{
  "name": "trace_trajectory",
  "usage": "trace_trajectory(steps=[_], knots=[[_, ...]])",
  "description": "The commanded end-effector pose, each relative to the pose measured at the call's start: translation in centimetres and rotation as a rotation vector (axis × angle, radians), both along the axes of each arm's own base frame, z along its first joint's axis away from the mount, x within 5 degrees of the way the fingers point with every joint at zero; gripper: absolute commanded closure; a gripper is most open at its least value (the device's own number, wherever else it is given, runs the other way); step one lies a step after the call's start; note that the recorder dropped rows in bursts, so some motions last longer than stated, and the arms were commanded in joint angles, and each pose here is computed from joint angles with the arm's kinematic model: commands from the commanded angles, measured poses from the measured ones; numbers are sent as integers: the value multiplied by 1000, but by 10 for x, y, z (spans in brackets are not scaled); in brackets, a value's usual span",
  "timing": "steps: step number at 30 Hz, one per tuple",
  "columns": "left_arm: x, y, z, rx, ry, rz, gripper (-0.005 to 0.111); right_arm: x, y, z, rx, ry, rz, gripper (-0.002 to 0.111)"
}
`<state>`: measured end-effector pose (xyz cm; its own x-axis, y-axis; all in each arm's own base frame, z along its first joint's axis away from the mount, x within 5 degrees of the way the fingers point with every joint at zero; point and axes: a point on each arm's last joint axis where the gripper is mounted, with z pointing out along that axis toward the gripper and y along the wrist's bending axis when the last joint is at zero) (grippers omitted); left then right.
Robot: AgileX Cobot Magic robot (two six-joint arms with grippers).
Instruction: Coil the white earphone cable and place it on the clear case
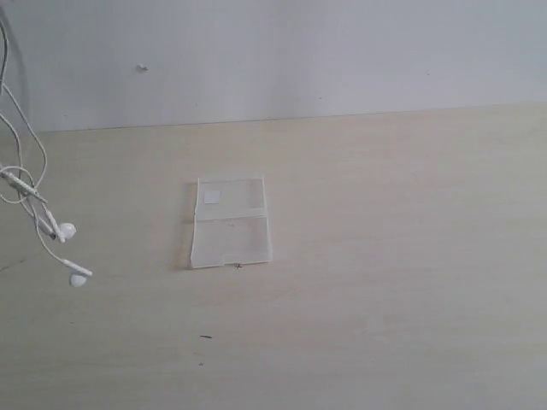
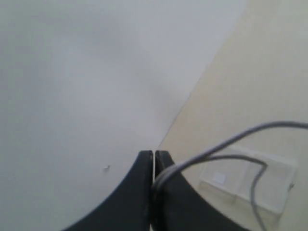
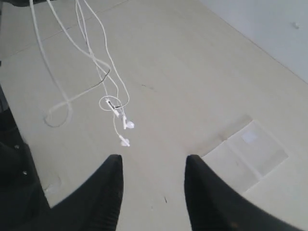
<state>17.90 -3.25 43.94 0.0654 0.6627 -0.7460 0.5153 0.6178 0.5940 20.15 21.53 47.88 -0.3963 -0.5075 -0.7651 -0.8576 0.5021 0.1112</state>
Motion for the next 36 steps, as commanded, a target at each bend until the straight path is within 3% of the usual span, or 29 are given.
trace_trajectory(steps=[1, 7, 16, 25, 36], knots=[[-7, 4, -1, 261, -64, -42, 107, -1, 5, 5, 76, -16, 39, 67], [-7, 8, -5, 490, -105, -89, 107, -3, 8, 8, 117, -28, 75, 68], [-7, 9, -5, 549, -120, -101, 107, -5, 14, 10, 171, -24, 125, 68], [-6, 11, -5, 691, -182, -140, 107, 2, 32, -28, 274, 62, 175, 68], [-5, 4, -2, 806, -262, -164, 107, 11, 55, -59, 441, 34, 309, 68]])
